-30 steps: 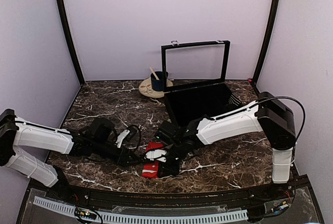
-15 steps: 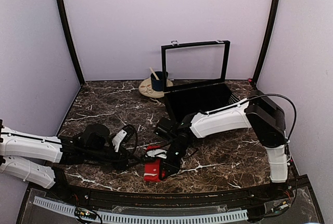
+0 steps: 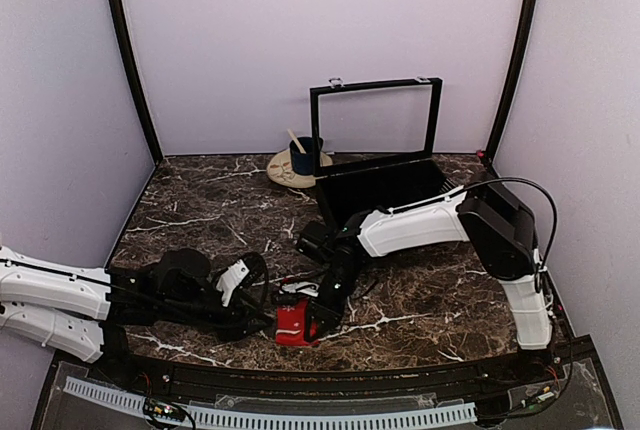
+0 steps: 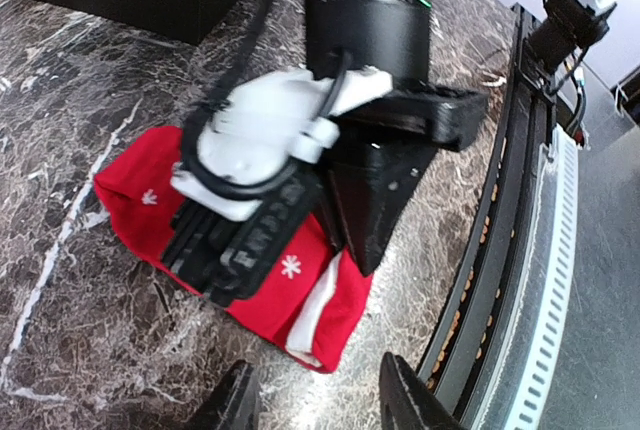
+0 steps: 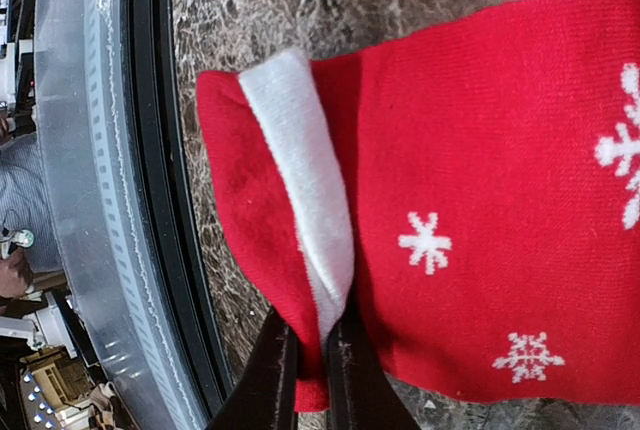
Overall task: Roll the socks
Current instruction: Roll the sock at the center of the board.
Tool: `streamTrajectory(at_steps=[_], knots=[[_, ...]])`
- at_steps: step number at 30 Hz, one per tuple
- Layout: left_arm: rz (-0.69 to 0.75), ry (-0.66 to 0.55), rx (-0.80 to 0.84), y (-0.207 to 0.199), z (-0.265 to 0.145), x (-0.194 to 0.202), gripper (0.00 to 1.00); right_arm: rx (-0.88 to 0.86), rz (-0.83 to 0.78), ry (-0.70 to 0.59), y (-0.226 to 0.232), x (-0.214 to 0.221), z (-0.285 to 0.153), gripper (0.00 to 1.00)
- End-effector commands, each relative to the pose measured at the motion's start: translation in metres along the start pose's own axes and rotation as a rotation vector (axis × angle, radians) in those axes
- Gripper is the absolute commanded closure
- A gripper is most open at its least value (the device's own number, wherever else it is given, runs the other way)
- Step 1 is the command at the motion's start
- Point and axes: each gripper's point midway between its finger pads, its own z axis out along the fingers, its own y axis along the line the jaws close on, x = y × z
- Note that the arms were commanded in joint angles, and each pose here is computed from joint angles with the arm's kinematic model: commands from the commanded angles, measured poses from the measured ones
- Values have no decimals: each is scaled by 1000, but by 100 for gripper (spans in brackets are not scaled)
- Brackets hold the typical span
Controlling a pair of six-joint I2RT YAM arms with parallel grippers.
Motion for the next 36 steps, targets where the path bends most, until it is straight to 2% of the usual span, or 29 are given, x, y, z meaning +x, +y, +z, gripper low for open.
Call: streamTrajectory(at_steps=[1, 14, 36], knots=[[77, 31, 16, -10, 2, -1, 56, 5, 46, 18, -13, 1, 2, 100], [196, 122, 45, -20, 31, 7, 55, -38, 70, 44, -13, -3, 0, 100], [284, 209, 17, -10, 61, 19, 54, -81, 89, 51, -15, -5, 0, 100]])
